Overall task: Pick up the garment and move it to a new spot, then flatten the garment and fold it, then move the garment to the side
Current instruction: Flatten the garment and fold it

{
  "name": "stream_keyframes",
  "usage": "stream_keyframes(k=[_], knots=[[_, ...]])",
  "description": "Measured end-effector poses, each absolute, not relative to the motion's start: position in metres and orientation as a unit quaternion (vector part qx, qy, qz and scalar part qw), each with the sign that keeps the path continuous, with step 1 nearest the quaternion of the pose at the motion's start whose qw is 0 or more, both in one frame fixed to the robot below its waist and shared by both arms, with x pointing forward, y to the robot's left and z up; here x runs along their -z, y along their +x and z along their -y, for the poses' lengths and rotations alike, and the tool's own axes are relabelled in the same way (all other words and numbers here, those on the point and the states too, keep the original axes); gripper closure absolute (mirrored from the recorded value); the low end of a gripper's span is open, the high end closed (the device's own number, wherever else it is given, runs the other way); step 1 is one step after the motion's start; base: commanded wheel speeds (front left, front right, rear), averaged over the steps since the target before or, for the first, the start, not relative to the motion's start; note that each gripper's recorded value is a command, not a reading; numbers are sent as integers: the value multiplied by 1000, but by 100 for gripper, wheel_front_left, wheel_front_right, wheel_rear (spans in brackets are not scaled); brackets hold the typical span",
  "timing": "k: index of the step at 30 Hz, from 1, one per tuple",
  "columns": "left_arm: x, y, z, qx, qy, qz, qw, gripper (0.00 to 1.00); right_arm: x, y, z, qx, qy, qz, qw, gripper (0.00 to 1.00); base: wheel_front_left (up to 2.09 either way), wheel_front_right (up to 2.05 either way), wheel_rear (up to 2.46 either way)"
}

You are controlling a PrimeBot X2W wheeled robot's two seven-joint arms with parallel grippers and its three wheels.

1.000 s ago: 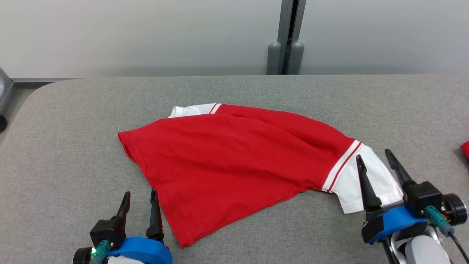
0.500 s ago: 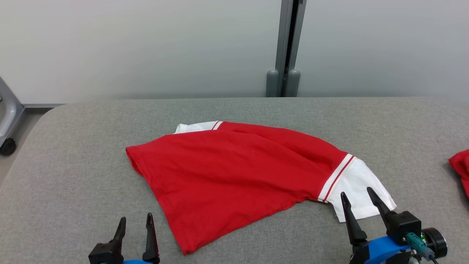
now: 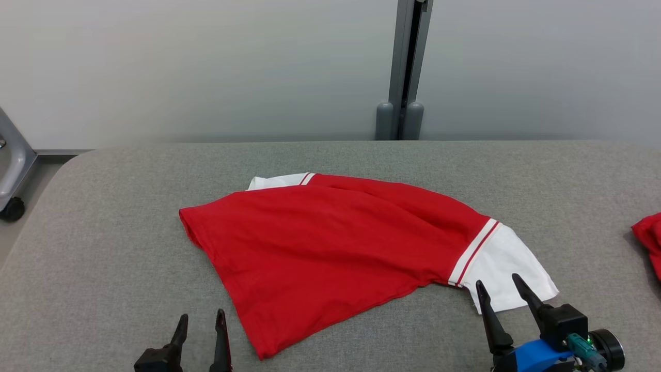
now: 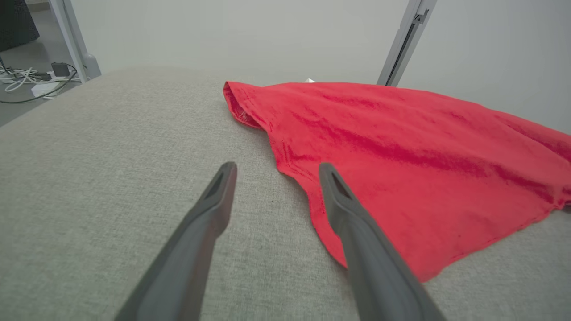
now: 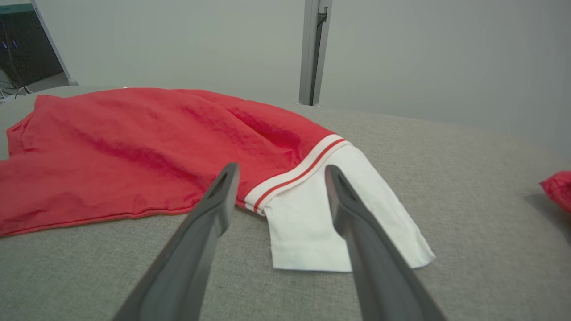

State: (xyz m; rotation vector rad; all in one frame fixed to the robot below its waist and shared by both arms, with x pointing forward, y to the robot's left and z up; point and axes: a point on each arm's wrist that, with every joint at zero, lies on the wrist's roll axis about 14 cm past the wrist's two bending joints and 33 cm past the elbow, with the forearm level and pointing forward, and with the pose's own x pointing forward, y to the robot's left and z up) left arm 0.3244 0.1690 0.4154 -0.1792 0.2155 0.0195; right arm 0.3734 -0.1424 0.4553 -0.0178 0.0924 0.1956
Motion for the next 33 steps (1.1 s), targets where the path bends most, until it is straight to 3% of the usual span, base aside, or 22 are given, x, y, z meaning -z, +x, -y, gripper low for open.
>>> stream_keyframes(k=[13,24,26,33], knots=[[-368,313,-109,82,-152,-203,964,0,-440,382,160,-82,-8,-68,994,0,0,0,0],[-346,312,-92,106,-154,-246,951,0,-437,391,167,-73,-8,-71,995,0,0,0,0],[-346,313,-90,107,-158,-247,950,100,-438,393,168,-71,-8,-70,995,0,0,0,0],[-349,322,-112,47,-162,-238,957,100,-430,395,180,-51,5,-83,995,0,0,0,0]])
